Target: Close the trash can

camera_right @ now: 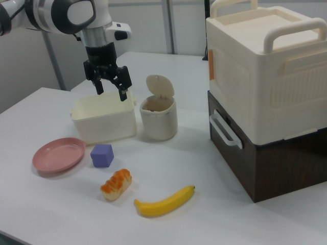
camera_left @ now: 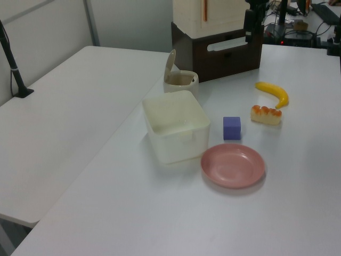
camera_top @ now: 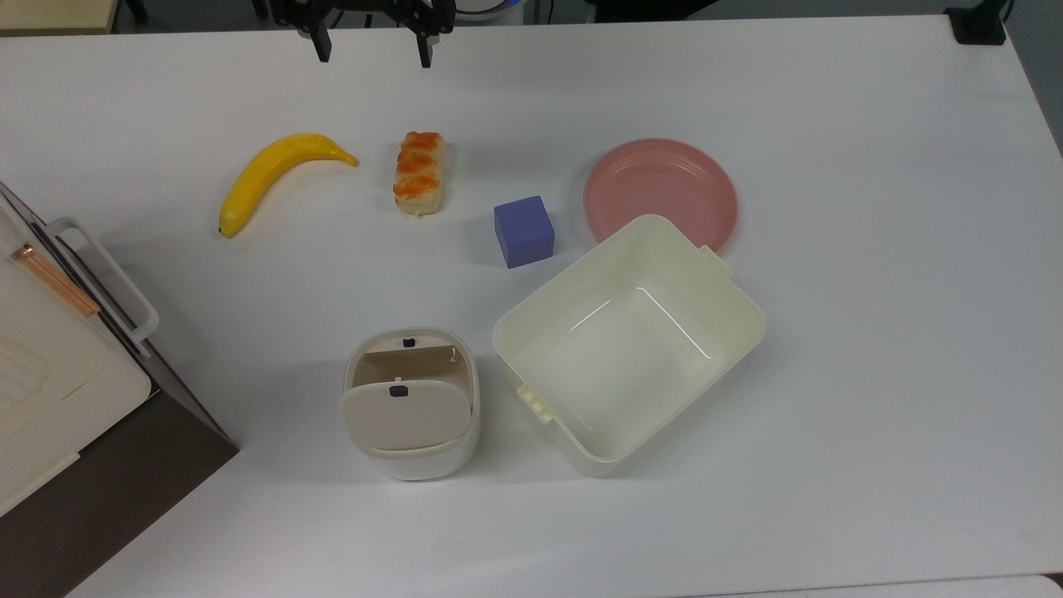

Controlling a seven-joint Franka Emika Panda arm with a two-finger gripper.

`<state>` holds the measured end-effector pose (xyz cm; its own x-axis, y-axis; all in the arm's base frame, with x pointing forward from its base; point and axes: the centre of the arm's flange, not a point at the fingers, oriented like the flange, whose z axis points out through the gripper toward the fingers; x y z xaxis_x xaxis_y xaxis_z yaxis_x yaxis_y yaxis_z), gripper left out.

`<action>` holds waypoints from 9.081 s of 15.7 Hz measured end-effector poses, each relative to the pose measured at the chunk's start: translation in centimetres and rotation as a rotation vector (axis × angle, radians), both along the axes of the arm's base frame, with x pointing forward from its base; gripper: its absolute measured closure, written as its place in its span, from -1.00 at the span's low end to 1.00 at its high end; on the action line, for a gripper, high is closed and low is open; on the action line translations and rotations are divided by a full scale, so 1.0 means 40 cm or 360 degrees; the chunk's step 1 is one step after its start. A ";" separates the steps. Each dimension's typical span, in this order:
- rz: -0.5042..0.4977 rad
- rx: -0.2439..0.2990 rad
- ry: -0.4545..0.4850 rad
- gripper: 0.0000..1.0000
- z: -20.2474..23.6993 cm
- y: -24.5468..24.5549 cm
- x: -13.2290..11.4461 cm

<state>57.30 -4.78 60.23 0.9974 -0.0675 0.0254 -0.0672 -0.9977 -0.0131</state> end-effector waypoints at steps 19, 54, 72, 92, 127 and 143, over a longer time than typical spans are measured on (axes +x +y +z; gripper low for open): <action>0.0035 -0.0041 -0.0026 -1.00 -0.001 0.011 0.007; -0.1156 0.0025 -0.0715 0.98 -0.112 -0.057 0.458; -0.1245 -0.0001 -0.0926 0.98 -0.189 0.138 0.563; -0.0783 -0.0261 -0.0555 0.98 -0.293 0.165 0.511; -0.0560 -0.0388 -0.0303 0.98 -0.409 0.161 0.464; -0.0566 -0.0139 -0.0378 0.98 -0.165 -0.066 0.395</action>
